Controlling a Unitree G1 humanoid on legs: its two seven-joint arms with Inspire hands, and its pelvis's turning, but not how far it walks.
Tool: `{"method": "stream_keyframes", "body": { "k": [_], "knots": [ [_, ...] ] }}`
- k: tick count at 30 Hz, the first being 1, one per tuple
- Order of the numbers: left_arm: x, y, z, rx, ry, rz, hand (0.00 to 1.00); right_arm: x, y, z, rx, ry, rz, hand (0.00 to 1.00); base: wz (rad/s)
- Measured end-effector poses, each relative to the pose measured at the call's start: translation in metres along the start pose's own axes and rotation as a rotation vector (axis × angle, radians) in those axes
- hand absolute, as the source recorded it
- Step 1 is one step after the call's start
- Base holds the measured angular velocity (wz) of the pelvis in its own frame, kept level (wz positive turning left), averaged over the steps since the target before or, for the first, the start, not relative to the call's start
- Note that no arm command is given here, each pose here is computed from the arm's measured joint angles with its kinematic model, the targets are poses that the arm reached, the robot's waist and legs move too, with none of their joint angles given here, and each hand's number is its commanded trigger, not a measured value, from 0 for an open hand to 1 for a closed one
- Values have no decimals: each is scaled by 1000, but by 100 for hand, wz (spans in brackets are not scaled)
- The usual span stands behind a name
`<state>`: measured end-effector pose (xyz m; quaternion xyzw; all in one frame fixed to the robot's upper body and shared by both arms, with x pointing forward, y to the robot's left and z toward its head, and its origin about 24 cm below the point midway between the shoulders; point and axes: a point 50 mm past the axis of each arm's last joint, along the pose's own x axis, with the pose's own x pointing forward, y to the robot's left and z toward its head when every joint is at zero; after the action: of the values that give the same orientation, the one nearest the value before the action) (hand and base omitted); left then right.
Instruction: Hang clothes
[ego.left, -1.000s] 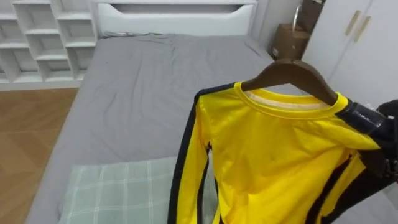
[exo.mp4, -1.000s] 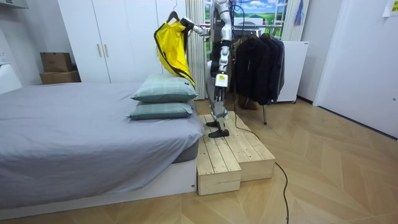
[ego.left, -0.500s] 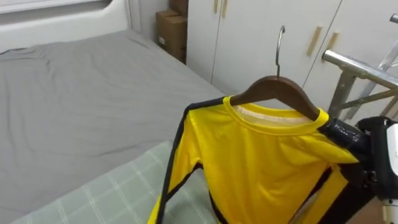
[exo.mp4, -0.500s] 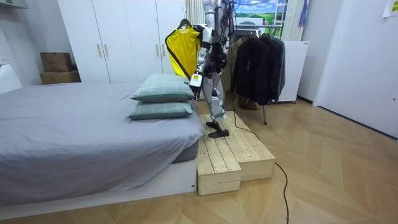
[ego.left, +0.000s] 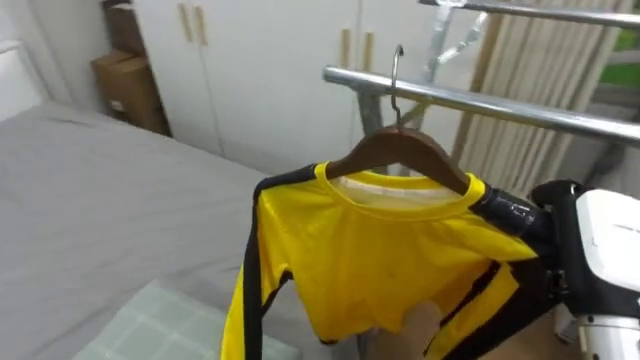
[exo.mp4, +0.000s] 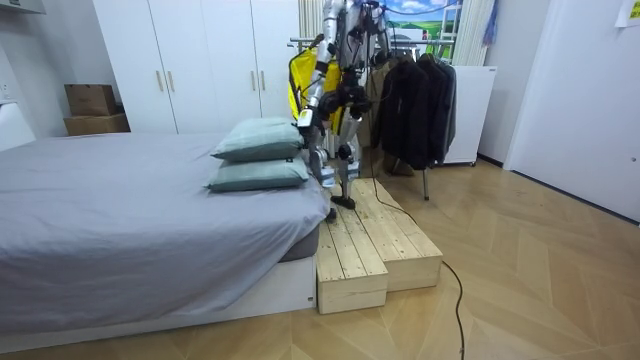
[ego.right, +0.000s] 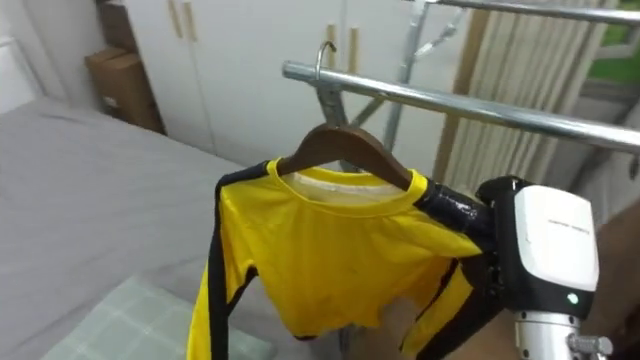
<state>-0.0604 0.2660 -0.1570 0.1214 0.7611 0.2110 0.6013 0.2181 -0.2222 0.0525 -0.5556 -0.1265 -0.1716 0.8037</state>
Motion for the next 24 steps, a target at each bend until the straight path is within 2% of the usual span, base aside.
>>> {"method": "stream_keyframes", "body": {
  "k": [4,6,11,13,15,19,24],
  "knots": [
    [-1,-4,0,-20,13,-4,0,0,3,3,-23,-9,10,100,-104],
    [-3,-5,15,-25,-21,3,0,1,1,0,-35,0,5,100,-52],
    [-15,-13,72,17,-192,5,0,1,0,0,-48,8,2,100,-61],
    [-18,-18,78,36,-223,-3,0,0,-1,-1,-60,8,0,100,-44],
    [-19,-20,81,55,-250,-8,0,0,-2,0,-73,3,-7,100,-49],
    [-16,-23,68,50,-208,-23,0,5,-9,9,-76,-40,-44,100,-69],
    [-13,-23,58,52,-174,-42,0,4,-9,10,-71,-46,-42,100,-19]
  ]
}}
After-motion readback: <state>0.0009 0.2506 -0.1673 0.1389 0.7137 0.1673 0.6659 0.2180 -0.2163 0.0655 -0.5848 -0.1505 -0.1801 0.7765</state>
